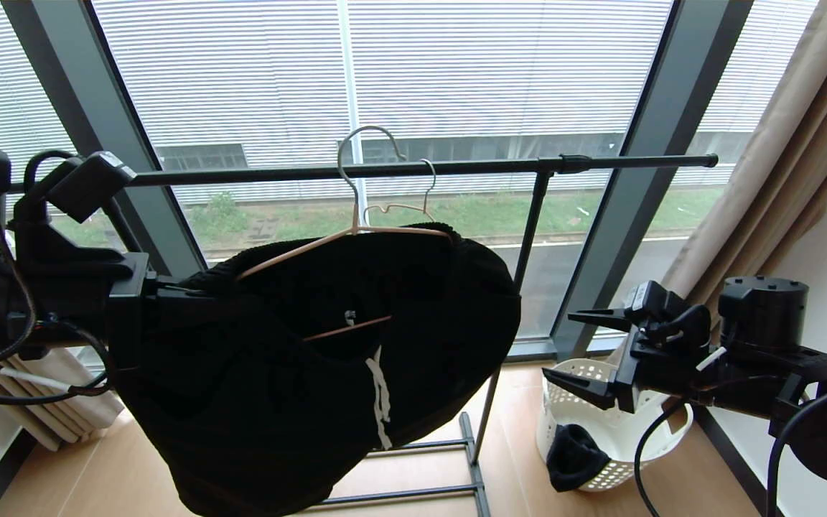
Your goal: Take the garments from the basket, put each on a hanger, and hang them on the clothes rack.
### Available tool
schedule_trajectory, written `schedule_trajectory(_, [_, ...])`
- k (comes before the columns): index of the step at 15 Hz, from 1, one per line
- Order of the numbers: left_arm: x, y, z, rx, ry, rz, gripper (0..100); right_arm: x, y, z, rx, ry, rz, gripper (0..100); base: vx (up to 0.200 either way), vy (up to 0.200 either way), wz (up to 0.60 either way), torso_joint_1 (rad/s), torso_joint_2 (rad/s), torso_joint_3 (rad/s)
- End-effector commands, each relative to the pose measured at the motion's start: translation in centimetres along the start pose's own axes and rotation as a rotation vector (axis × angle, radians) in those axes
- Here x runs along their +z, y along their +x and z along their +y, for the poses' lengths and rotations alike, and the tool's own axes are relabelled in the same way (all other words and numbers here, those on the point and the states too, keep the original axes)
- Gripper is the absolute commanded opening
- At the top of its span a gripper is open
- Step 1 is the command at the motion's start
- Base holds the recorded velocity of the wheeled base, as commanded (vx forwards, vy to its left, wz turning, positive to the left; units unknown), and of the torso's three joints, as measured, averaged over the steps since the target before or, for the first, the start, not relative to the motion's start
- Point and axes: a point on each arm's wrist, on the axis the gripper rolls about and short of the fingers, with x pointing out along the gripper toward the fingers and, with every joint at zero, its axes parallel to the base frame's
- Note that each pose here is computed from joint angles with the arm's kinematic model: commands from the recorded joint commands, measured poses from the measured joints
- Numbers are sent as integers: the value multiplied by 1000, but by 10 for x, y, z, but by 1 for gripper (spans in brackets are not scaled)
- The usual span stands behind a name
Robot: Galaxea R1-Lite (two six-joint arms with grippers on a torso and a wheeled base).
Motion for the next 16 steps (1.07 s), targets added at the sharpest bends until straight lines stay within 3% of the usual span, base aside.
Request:
schedule_trajectory(1, [-7,-11,-6,30,-10,-3,0,20,-7,4,-19,38,-53,100,0,0,0,0,0,0])
schedule_trajectory(3, [-16,-18,-9,54,-29,1,0,49,-1,22,-74,170,-98,100,0,0,0,0,0,0])
schedule_trajectory(6, [-18,-19,-7,100,-45,18,0,67,13,35,-169,201,-110,100,0,0,0,0,0,0])
schedule_trajectory(12, [-10,-15,9,235,-139,17,0,75,15,36,-194,235,-103,100,0,0,0,0,0,0])
schedule_trajectory(13, [-6,-13,16,292,-178,13,0,75,16,35,-211,236,-102,100,0,0,0,0,0,0])
schedule_trajectory(16, [2,-4,34,370,-197,8,0,75,16,35,-213,237,-102,100,0,0,0,0,0,0])
